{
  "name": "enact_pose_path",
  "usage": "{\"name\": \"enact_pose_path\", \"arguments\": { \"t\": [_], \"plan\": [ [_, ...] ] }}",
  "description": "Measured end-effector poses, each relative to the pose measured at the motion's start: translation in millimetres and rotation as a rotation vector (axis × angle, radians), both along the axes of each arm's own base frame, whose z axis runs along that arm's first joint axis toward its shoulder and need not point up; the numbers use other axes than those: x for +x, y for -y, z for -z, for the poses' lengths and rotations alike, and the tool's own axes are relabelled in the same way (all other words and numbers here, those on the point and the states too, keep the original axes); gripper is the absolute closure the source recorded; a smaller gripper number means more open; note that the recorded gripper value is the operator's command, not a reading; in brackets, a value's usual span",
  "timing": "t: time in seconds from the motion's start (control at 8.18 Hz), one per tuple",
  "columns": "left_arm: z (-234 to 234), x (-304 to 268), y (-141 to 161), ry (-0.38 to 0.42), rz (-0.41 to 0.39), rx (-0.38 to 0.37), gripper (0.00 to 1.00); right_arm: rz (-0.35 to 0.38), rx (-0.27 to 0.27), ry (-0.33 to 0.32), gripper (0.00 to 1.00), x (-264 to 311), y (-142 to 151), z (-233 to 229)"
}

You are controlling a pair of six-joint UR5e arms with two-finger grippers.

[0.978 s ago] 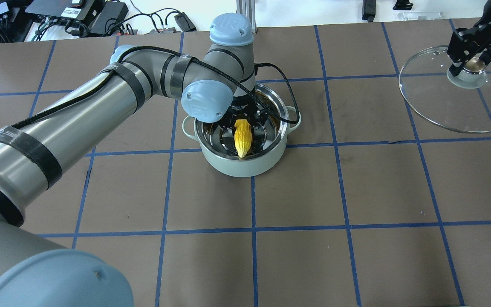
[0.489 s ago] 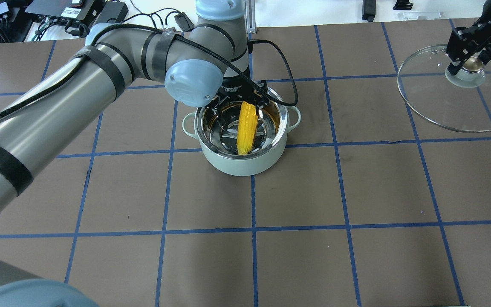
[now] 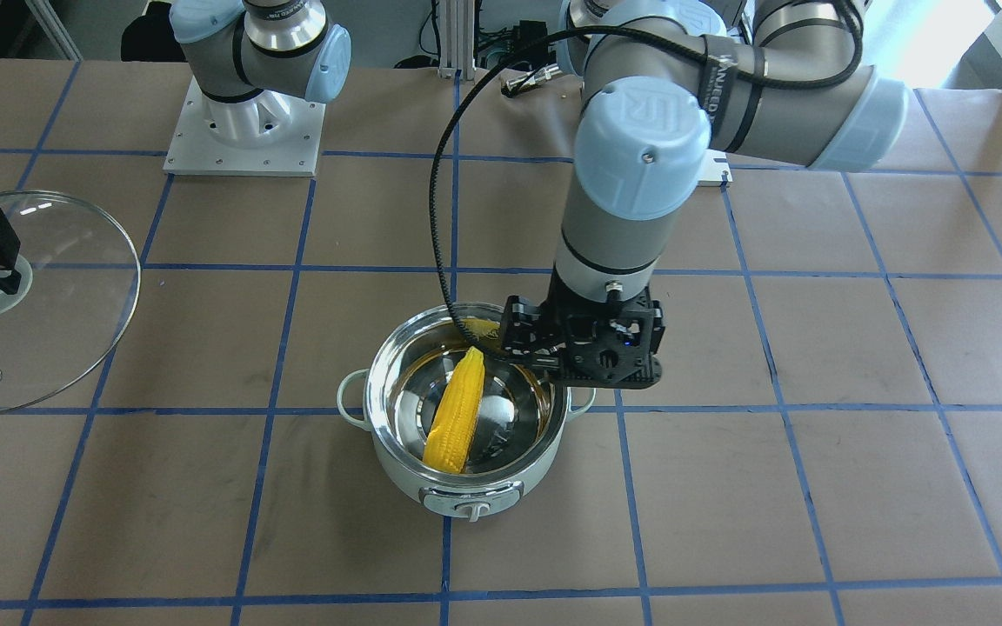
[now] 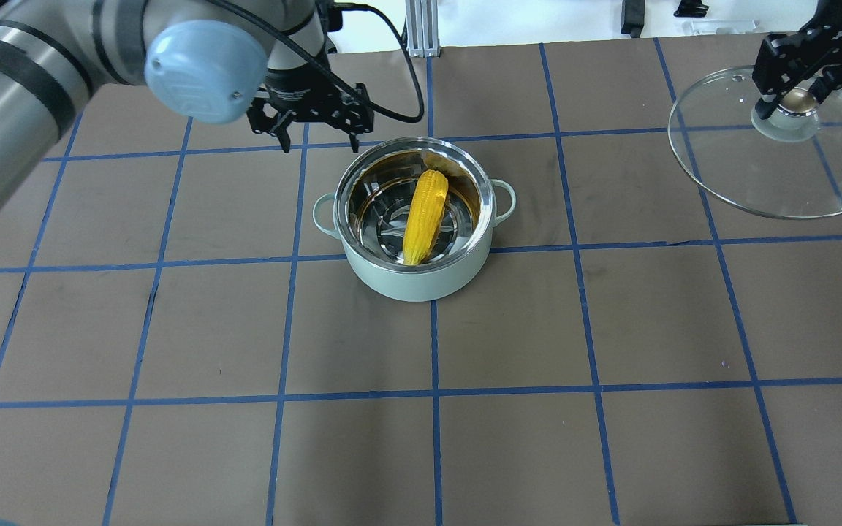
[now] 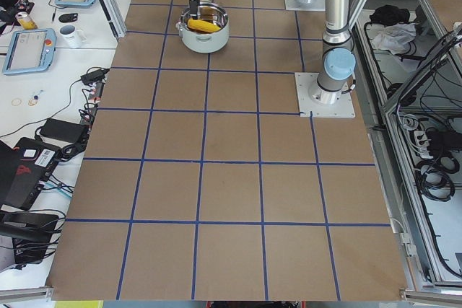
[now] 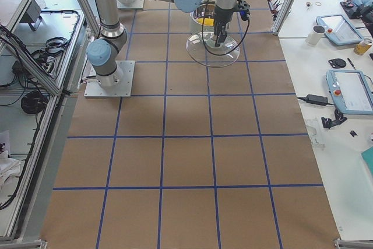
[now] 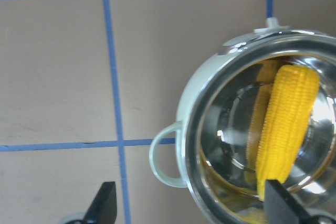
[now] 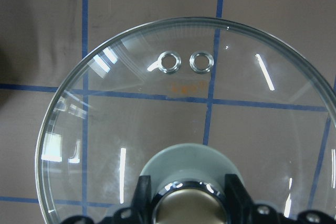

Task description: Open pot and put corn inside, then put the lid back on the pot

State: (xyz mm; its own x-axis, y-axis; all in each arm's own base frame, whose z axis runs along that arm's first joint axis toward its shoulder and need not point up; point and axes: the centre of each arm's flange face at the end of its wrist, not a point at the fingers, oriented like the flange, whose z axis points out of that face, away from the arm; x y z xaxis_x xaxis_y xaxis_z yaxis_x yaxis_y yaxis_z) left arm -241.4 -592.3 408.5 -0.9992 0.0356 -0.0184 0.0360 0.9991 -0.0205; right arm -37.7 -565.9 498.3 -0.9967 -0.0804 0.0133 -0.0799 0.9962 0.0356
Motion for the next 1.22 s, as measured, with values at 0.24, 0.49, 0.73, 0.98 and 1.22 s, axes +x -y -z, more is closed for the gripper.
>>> {"name": "enact_pose_path", "arguments": {
  "t": [0.24,0.49,0.73,0.98,1.22],
  "plan": [
    [-25.9,56.5,0.9,0.038,0.003,0.002,0.0,0.008,-0.038,-0.005,1.0,58.1,9.8,-1.1],
    [-56.1,98.9,-6.5,0.046,0.025,-0.02,0.0,0.052,-0.08,0.018,1.0,141.1,16.7,6.9],
    [-72.7,121.1,-11.3,0.047,0.026,-0.041,0.0,0.117,-0.128,0.079,1.0,216.6,27.2,26.7],
    [-89.6,124.8,-20.7,0.034,0.03,-0.068,0.0,0.167,-0.141,0.115,1.0,295.7,24.0,52.6],
    [-99.5,125.1,-26.9,0.035,0.033,-0.086,0.0,0.193,-0.117,0.166,1.0,341.0,18.5,72.5]
  ]
}}
